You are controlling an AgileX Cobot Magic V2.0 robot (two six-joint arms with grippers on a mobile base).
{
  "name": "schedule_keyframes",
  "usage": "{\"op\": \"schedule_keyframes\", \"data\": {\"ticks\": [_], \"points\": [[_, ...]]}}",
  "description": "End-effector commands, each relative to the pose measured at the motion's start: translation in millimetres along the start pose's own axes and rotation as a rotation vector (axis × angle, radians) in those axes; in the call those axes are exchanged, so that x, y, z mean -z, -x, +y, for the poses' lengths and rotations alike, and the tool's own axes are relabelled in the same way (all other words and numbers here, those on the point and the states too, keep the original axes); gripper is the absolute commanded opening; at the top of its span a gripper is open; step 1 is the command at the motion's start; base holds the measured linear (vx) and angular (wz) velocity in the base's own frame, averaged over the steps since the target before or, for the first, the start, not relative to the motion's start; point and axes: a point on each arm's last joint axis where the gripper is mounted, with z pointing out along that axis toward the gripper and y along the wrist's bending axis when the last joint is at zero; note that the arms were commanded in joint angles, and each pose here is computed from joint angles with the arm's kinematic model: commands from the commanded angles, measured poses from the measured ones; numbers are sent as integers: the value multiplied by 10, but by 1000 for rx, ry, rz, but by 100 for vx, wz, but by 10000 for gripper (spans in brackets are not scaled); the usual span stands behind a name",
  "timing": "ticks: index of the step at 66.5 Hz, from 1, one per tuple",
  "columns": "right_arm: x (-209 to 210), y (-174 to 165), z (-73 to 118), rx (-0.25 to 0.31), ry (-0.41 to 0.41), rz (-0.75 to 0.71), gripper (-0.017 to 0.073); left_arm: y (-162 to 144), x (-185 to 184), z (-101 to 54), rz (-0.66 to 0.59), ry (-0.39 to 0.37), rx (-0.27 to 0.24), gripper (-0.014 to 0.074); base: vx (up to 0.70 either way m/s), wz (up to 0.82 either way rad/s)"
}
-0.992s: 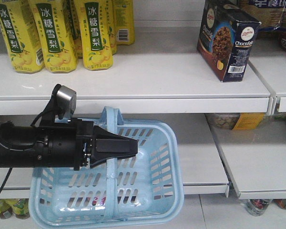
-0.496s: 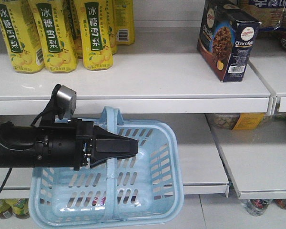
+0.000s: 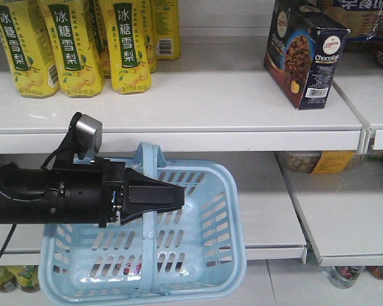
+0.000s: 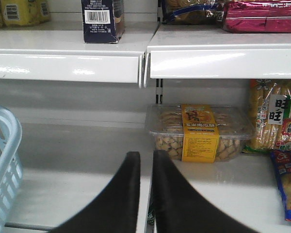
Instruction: Left arm holds basket, right arm returns cookies
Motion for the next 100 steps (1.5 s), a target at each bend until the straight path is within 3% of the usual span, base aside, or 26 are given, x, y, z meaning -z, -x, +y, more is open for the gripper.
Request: {"op": "schedule_keyframes", "data": {"ticks": [1, 56, 62, 77, 91, 100], "points": [[15, 141, 24, 28, 24, -82, -10, 96, 43, -271, -67, -134, -20, -6, 0, 0], [15, 141, 24, 27, 25, -82, -8, 88, 48, -291, -61, -149, -22, -6, 0, 0], [15, 141, 24, 27, 25, -82, -8, 34, 78, -368, -23, -173, -67, -6, 0, 0], [15, 141, 24, 27, 25, -82, -8, -252, 256, -523, 12, -110, -186, -6, 0, 0], [15, 141, 24, 27, 25, -82, -8, -696, 467, -416, -35, 45, -245, -6, 0, 0], [15, 141, 24, 27, 25, -82, -8, -957, 639, -301, -108, 206, -344, -6, 0, 0]]}}
